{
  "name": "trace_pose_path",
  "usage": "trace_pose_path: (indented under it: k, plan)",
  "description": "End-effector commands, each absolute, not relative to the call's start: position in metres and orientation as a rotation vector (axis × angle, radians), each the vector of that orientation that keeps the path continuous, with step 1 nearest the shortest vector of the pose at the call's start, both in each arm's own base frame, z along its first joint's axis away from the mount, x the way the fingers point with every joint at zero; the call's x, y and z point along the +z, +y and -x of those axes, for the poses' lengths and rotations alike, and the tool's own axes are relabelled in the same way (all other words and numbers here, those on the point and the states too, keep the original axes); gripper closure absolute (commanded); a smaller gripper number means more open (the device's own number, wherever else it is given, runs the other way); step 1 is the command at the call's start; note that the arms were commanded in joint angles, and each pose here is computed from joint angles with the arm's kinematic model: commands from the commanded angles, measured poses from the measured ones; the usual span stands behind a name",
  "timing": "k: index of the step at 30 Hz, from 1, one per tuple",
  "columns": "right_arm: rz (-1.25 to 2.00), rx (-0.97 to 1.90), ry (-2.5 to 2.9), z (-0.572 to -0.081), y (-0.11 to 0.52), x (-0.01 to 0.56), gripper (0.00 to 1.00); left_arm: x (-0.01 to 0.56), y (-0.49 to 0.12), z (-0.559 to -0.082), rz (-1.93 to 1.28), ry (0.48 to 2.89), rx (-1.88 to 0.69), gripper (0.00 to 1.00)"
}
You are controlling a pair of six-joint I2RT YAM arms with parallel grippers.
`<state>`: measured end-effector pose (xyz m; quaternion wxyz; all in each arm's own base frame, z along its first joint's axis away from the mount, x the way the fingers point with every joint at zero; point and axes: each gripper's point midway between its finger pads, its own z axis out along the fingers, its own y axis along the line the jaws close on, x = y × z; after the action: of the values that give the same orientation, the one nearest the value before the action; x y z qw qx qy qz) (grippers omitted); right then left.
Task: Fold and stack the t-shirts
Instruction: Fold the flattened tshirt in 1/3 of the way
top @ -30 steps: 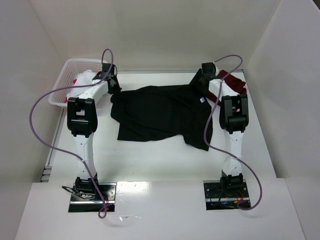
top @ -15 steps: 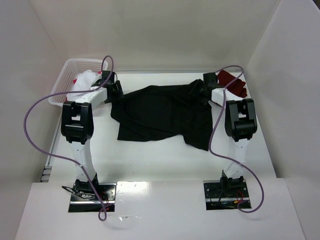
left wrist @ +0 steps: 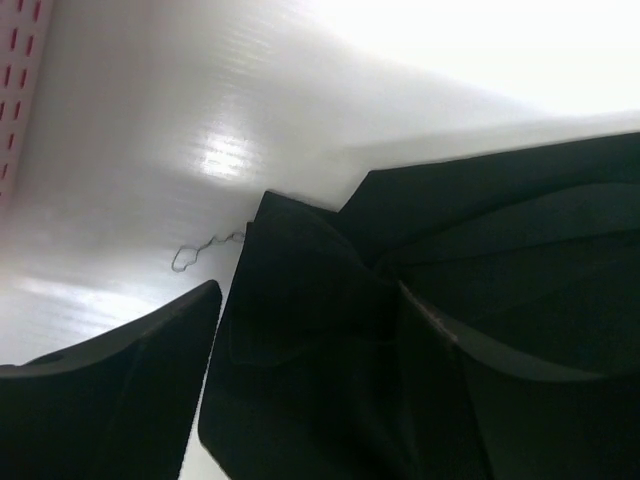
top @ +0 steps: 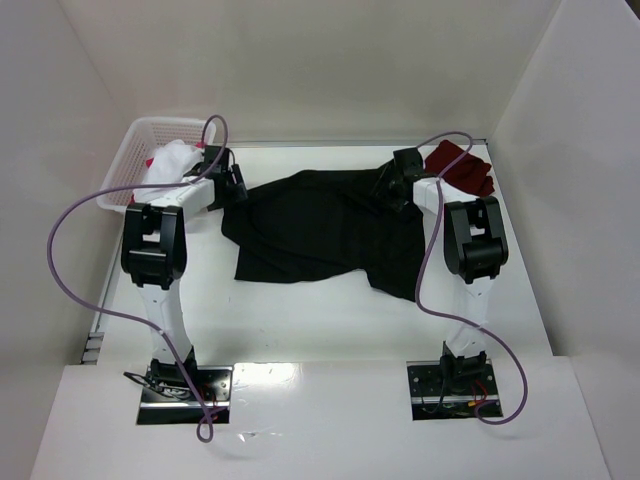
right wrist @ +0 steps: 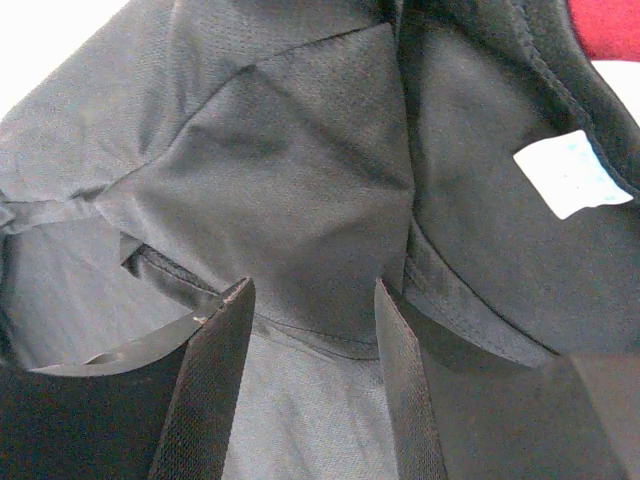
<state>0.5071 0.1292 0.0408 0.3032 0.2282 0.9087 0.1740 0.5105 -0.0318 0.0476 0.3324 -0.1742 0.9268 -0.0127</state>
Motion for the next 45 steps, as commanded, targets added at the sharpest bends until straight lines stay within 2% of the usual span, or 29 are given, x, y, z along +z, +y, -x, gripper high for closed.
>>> trace_pose_path:
  k: [1,5,14,16,18,19,21,22,26,27,32,37,39,40,44,45]
  plan:
    - [-0.608,0.425,2.412,-0.507,0.13,0.042,0.43,0.078,-0.03,-0.511,0.472,2.347,-0.056,0.22]
    - [-0.615,0.401,2.402,-0.5,0.124,0.048,0.43,0.092,-0.03,-0.508,0.47,2.319,-0.065,0.17]
    - [-0.616,0.383,2.452,-0.485,0.126,0.032,0.43,0.08,-0.035,-0.502,0.461,2.353,-0.089,0.16]
    - [-0.619,0.377,2.464,-0.484,0.126,0.027,0.46,0.076,-0.035,-0.502,0.462,2.362,-0.086,0.16]
    - [-0.622,0.372,2.474,-0.483,0.126,0.021,0.53,0.071,-0.034,-0.501,0.463,2.371,-0.083,0.16]
    - [-0.622,0.372,2.474,-0.484,0.126,0.018,0.61,0.071,-0.034,-0.501,0.463,2.371,-0.083,0.16]
    - [-0.621,0.381,2.486,-0.482,0.128,0.014,0.69,0.071,-0.036,-0.501,0.459,2.373,-0.094,0.16]
    - [-0.621,0.381,2.486,-0.482,0.128,0.014,0.76,0.067,-0.036,-0.501,0.46,2.382,-0.091,0.16]
    - [-0.63,0.382,2.462,-0.488,0.128,0.018,0.89,0.067,-0.036,-0.501,0.46,2.382,-0.091,0.16]
    - [-0.634,0.359,2.41,-0.495,0.122,0.04,0.96,0.062,-0.036,-0.5,0.461,2.391,-0.088,0.19]
    - [-0.626,0.367,2.341,-0.504,0.12,0.07,1.0,0.057,-0.035,-0.502,0.477,2.383,-0.083,0.29]
    - [-0.62,0.377,2.295,-0.508,0.12,0.093,1.0,0.05,-0.036,-0.51,0.477,2.383,-0.083,0.37]
    - [-0.628,0.378,2.28,-0.51,0.115,0.099,1.0,0.049,-0.036,-0.514,0.477,2.382,-0.084,0.43]
    - [-0.628,0.378,2.28,-0.51,0.115,0.099,1.0,0.048,-0.036,-0.516,0.477,2.38,-0.084,0.51]
    - [-0.633,0.386,2.247,-0.511,0.11,0.115,1.0,0.05,-0.038,-0.518,0.472,2.374,-0.098,0.74]
    - [-0.638,0.39,2.225,-0.514,0.105,0.124,1.0,0.054,-0.038,-0.521,0.46,2.366,-0.097,0.87]
